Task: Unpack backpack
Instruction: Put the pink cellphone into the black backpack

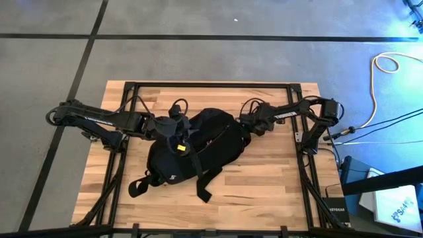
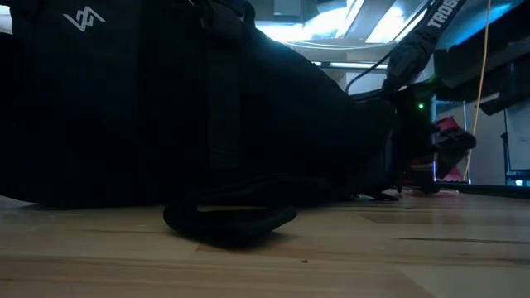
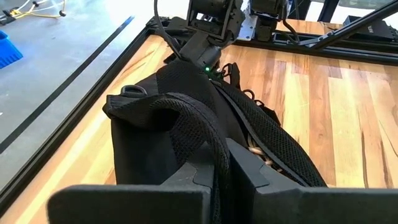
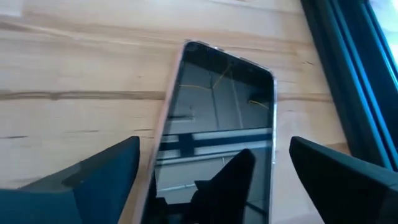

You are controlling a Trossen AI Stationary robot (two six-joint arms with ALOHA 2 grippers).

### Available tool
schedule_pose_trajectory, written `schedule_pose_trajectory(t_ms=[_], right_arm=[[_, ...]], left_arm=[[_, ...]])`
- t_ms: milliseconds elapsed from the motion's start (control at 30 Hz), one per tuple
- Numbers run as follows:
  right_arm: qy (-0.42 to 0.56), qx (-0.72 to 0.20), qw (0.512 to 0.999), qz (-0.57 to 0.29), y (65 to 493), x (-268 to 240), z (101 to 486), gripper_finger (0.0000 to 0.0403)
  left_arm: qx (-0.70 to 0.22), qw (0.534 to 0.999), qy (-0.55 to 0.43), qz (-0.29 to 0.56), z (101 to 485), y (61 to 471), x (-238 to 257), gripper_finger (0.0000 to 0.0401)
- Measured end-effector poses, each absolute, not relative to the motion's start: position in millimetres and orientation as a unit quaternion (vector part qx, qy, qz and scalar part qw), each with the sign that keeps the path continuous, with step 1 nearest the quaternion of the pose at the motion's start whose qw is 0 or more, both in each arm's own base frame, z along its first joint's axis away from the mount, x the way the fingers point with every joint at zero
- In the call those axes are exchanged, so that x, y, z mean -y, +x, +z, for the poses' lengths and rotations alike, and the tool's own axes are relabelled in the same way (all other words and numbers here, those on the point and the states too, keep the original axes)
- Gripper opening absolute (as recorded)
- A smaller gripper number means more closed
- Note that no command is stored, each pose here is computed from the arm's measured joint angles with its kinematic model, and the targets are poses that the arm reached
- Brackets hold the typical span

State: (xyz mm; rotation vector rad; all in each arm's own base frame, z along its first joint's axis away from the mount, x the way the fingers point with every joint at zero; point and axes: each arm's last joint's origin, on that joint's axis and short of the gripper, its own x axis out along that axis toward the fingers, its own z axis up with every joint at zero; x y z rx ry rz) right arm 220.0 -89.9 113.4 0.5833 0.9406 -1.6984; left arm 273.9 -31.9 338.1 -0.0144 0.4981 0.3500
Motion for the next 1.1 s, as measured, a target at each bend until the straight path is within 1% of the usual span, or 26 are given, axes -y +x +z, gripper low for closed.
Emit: schedule_pose_trajectory(t_ms=[133,300,433,567,967,1100], right_arm=[[0.255,-0.383,0.516,-0.722,217.1,89.7,116.2,0.0399],[0.276,-0.357,0.514,-0.729,215.9,89.3,122.4,0.0399],[0.302,-0.333,0.501,-0.739,211.6,87.4,117.2,0.0399],[0.311,-0.331,0.493,-0.742,206.0,85.1,111.3,0.0399],[0.344,-0.283,0.494,-0.747,196.5,81.9,96.1,0.0399],[0.343,-0.285,0.500,-0.743,196.7,82.0,95.1,0.0399]], left_arm=[[-0.245,0.954,-0.007,0.172,338.1,273.9,31.9,0.0006],[-0.245,0.954,-0.007,0.172,338.1,273.9,31.9,0.0006],[-0.245,0.954,-0.007,0.172,338.1,273.9,31.9,0.0005],[-0.245,0.954,-0.007,0.172,338.1,273.9,31.9,0.0005],[-0.245,0.954,-0.007,0.172,338.1,273.9,31.9,0.0006],[-0.245,0.954,-0.007,0.172,338.1,273.9,31.9,0.0006]])
